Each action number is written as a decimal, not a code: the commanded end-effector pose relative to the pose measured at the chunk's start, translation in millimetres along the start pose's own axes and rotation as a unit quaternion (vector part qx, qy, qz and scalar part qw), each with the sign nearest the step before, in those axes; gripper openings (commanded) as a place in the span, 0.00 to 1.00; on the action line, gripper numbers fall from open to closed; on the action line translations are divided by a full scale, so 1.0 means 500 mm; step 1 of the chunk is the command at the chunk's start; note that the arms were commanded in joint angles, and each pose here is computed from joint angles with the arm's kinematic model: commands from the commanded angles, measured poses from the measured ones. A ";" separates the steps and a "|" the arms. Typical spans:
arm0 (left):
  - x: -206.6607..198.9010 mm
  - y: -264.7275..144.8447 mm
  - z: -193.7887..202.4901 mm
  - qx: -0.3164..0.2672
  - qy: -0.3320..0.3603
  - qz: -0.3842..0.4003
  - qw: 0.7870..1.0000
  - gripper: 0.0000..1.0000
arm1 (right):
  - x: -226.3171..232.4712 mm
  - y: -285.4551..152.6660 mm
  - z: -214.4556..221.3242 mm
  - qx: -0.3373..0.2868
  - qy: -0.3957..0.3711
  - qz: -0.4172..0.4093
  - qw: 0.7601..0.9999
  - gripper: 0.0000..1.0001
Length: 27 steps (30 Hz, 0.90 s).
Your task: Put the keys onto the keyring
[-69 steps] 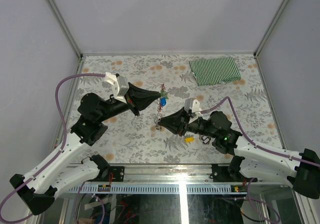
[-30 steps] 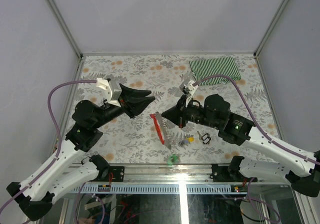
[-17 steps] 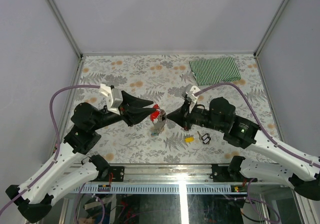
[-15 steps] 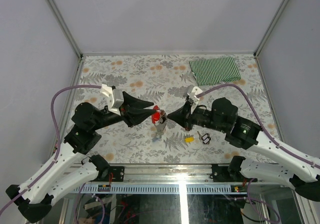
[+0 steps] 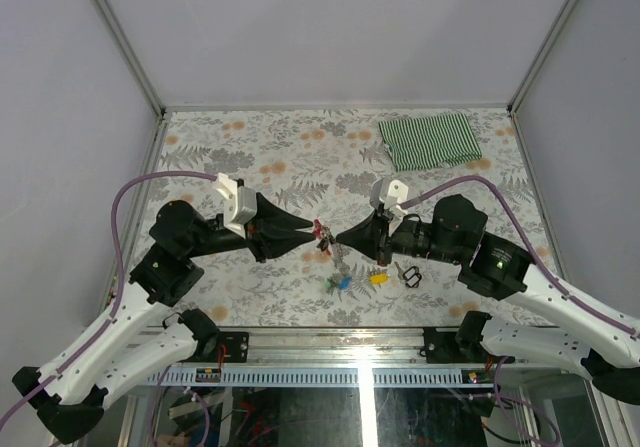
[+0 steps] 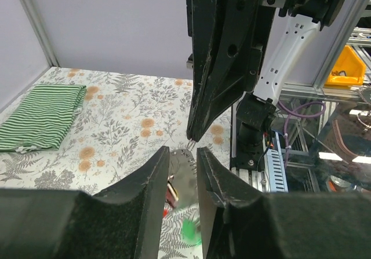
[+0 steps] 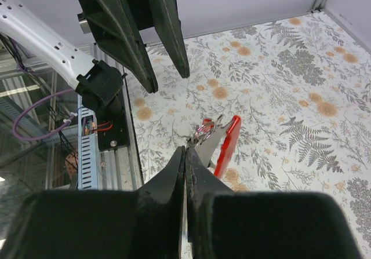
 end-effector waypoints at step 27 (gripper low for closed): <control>-0.036 0.027 -0.016 0.002 0.025 0.117 0.993 0.34 | 0.025 0.002 -0.106 -0.064 -0.011 -0.038 0.997 0.00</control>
Point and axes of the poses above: each gripper's point midway between its finger pads, its own y axis out along the fingers, its own x axis along the line the jaws close on, z = x × y, the point moved 3 cm from there along -y, back along the fingers, and after that the axes turned 1 degree about y, right-handed, at the moved point
